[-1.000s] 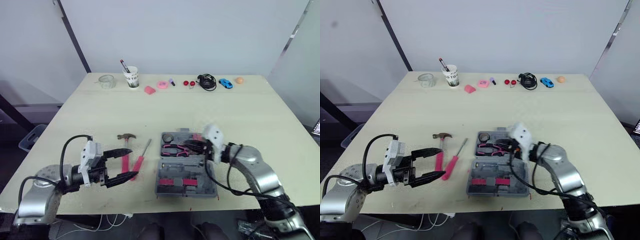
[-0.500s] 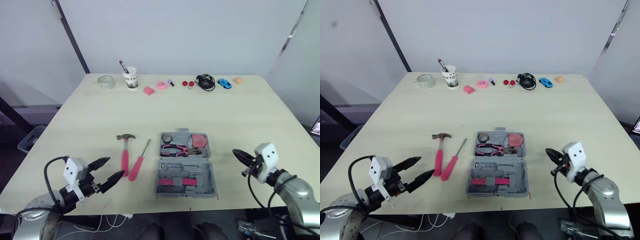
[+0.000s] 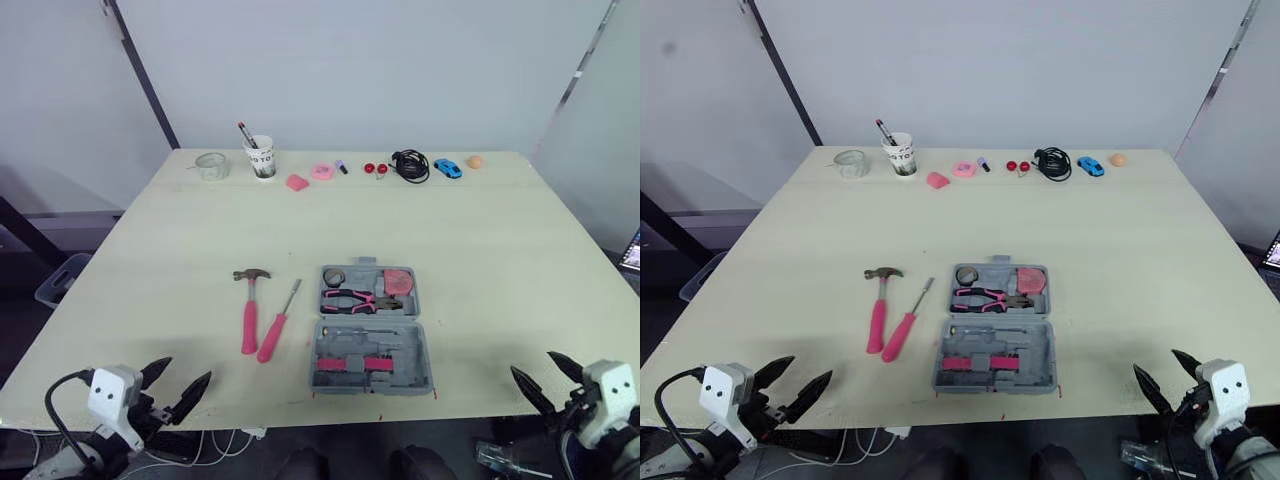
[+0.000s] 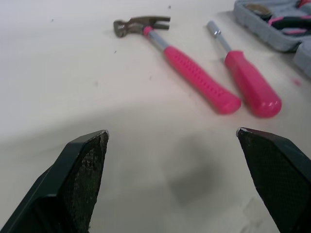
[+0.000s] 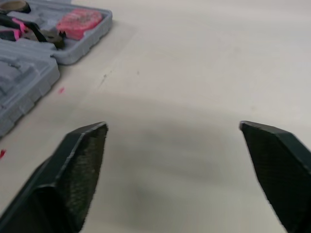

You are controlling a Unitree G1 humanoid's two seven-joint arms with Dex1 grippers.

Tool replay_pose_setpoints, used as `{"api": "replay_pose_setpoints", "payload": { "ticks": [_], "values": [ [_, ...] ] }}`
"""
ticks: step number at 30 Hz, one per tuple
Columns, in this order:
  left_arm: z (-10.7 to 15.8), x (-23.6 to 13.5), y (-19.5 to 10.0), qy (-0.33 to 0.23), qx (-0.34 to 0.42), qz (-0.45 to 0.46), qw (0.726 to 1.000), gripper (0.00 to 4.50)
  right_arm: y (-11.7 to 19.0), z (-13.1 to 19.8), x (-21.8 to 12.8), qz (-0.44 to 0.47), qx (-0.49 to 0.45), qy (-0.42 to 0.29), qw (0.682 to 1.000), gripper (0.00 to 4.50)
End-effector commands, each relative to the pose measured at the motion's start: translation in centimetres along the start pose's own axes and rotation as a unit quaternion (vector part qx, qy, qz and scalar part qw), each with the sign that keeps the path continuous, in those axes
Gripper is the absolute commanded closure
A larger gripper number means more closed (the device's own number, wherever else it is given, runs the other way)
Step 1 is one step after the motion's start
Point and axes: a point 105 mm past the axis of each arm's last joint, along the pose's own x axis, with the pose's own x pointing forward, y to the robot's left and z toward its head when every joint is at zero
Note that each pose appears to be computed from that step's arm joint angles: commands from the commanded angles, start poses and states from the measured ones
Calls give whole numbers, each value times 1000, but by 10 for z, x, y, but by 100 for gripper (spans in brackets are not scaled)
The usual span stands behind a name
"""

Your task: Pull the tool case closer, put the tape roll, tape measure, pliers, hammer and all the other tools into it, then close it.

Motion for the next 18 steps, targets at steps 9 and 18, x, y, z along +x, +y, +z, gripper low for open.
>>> {"api": "replay_pose_setpoints", "payload": {
  "ticks": [9,18],
  "values": [
    [23,7,8,-45,11,43,998,0,-3,10,0,12,-1,-26,1000,8],
    [56,31,1,-82,-4,90,993,0,26,50,26,155,8,-65,986,8]
  ]
}}
